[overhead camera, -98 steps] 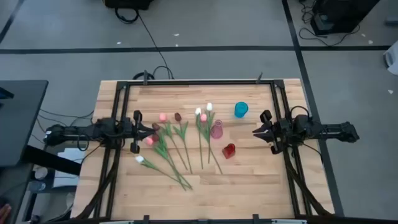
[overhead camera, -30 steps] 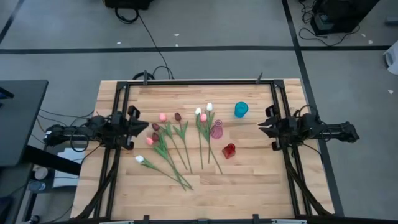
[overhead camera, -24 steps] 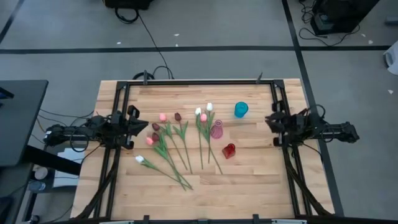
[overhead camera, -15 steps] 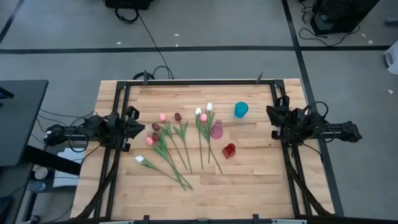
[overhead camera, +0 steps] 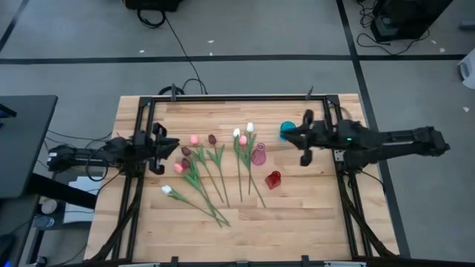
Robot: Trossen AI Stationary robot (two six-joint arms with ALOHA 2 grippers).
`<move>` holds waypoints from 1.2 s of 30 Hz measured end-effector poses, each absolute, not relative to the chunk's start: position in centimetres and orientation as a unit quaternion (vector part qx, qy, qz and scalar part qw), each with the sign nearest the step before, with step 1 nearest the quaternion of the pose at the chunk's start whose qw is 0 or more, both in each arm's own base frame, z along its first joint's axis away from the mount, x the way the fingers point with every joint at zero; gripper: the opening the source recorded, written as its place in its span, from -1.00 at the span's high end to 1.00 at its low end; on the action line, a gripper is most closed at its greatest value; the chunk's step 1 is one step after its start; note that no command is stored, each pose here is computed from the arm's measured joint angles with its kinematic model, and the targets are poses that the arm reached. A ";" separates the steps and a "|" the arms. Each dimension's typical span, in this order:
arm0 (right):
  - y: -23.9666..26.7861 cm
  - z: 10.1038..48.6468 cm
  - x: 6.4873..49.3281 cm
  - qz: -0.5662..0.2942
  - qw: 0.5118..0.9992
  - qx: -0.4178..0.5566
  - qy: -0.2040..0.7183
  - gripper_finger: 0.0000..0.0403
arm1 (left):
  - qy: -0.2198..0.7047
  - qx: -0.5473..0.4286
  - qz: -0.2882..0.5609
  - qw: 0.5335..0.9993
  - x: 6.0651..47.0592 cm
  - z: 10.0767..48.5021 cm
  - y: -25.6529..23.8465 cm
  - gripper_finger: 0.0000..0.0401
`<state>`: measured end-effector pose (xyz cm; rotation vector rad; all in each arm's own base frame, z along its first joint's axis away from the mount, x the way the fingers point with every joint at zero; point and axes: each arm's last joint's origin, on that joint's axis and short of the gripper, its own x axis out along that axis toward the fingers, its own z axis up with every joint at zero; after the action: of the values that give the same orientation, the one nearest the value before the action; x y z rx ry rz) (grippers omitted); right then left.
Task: Sort flowers into vase by color
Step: Put the right red flower into the pink vase
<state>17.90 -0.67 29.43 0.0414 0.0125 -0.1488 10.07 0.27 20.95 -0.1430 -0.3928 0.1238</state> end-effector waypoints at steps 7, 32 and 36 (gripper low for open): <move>0.2 29.6 23.4 -0.044 0.993 -0.020 0.110 0.60 | -0.154 -0.104 0.069 0.980 11.6 22.4 0.3 0.24; 1.0 27.8 41.0 -0.121 0.936 0.028 0.329 -0.04 | -0.069 -0.153 0.142 0.976 13.1 21.9 0.6 0.06; 0.0 26.5 43.6 -0.132 0.918 0.038 0.372 0.00 | -0.045 -0.136 0.125 0.982 13.2 21.6 0.5 0.06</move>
<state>43.62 0.04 26.47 0.0791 0.7644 -0.2711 13.23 0.52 21.56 -0.2733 -0.0896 0.2506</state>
